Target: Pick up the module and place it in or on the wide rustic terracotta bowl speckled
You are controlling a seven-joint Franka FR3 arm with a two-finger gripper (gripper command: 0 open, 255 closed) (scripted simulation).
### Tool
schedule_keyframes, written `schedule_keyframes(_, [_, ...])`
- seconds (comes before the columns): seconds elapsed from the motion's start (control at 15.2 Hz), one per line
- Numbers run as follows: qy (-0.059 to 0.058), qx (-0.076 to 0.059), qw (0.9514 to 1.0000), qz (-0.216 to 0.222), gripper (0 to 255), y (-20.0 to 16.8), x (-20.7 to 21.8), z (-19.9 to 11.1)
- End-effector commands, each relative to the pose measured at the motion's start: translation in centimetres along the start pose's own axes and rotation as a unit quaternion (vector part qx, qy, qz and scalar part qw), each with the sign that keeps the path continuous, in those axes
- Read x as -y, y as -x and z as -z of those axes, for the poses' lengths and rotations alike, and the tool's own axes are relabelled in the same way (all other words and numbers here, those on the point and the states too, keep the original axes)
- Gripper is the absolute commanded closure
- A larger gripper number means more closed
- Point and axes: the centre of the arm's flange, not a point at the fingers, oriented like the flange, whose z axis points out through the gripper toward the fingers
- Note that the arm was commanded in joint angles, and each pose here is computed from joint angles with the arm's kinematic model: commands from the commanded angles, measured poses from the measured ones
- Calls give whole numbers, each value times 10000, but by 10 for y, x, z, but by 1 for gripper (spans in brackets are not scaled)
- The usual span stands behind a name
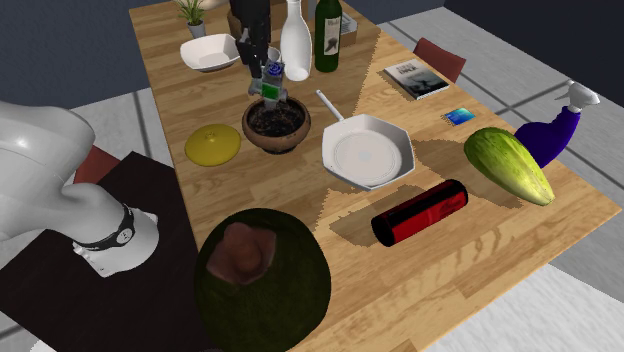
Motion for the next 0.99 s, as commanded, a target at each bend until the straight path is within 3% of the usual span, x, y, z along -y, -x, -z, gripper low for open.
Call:
schedule_keyframes(0.0, [-3, -4, 10000, 0, 255, 2, 0, -11])
schedule_keyframes(0.13, [-3, -4, 10000, 0, 255, 2, 0, -23])
schedule_keyframes(0.66, [-3, -4, 10000, 0, 255, 2, 0, -23])
schedule_keyframes(0.73, [-3, -4, 10000, 0, 0, 2, 0, -23])
schedule_keyframes(0.92, [-3, -4, 10000, 0, 0, 2, 0, -23])
